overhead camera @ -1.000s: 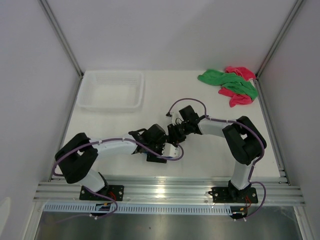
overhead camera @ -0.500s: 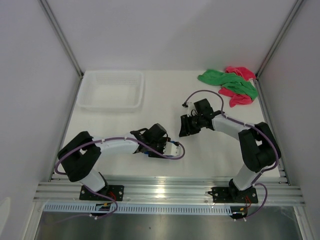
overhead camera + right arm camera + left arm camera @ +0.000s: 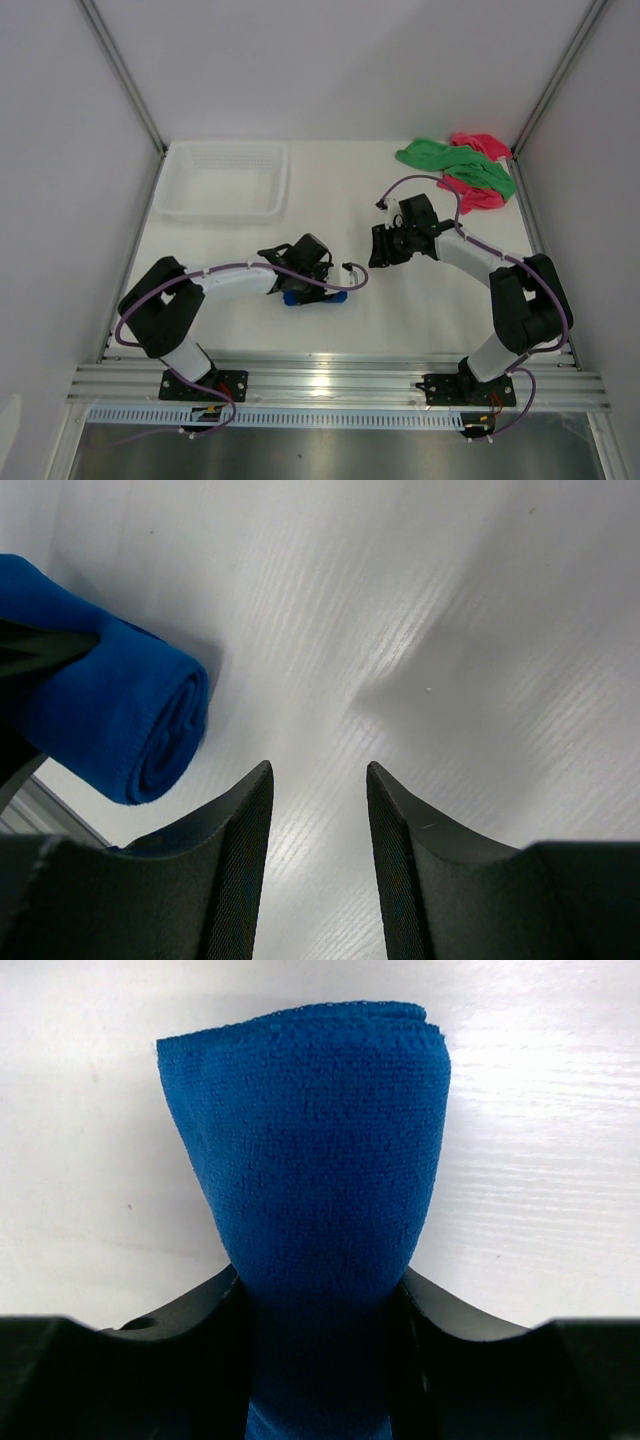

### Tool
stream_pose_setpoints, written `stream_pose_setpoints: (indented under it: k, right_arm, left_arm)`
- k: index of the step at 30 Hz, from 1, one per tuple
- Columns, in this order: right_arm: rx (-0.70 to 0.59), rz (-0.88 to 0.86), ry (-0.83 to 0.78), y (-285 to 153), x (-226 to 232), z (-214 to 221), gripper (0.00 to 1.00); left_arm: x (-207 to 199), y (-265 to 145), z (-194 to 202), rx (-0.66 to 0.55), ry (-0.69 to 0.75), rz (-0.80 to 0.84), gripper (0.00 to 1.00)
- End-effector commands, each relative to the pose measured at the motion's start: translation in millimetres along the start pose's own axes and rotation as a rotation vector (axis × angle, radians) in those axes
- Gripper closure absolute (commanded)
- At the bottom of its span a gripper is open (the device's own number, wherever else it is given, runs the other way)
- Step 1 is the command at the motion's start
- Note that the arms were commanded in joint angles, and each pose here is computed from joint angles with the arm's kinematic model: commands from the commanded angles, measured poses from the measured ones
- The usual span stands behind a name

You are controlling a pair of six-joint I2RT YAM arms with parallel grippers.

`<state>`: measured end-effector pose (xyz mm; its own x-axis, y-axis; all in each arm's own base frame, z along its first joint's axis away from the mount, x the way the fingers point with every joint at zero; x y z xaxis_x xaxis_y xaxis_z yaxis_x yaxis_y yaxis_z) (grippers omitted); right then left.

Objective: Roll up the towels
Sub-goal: Place the rolled towel into the container

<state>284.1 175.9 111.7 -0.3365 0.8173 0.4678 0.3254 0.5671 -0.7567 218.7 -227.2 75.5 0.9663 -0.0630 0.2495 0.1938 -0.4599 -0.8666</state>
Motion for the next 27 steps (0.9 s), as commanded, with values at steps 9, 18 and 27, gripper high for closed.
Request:
stream_pose_setpoints:
  k: [9, 18, 27]
  right_arm:
    - [-0.081, 0.022, -0.022, -14.6, -1.2, -16.5, 0.55]
    - [-0.088, 0.016, -0.024, -11.6, -1.4, -22.6, 0.55]
    - [-0.084, 0.014, -0.035, -7.8, -1.8, -28.3, 0.55]
  left_arm:
    - [6.0, -12.5, 22.6, 0.051, 0.171, -0.023, 0.77]
    - [21.9, -30.3, 23.1, 0.013, 0.342, -0.072, 0.8]
    - [42.8, -46.1, 8.8, -0.041, 0.391, -0.13, 0.81]
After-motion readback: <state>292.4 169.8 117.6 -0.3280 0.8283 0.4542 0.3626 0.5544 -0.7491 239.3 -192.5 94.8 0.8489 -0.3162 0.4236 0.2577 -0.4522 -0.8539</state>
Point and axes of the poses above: each gripper's point midway between its finger pads, its own y axis out along the fingers, its own x axis along the line the jaws close on, z = x × y, the point moved 6 cm from there along -y, back along the fingers, and after that the axes turned 9 degrees about y, right-handed, at the moved point
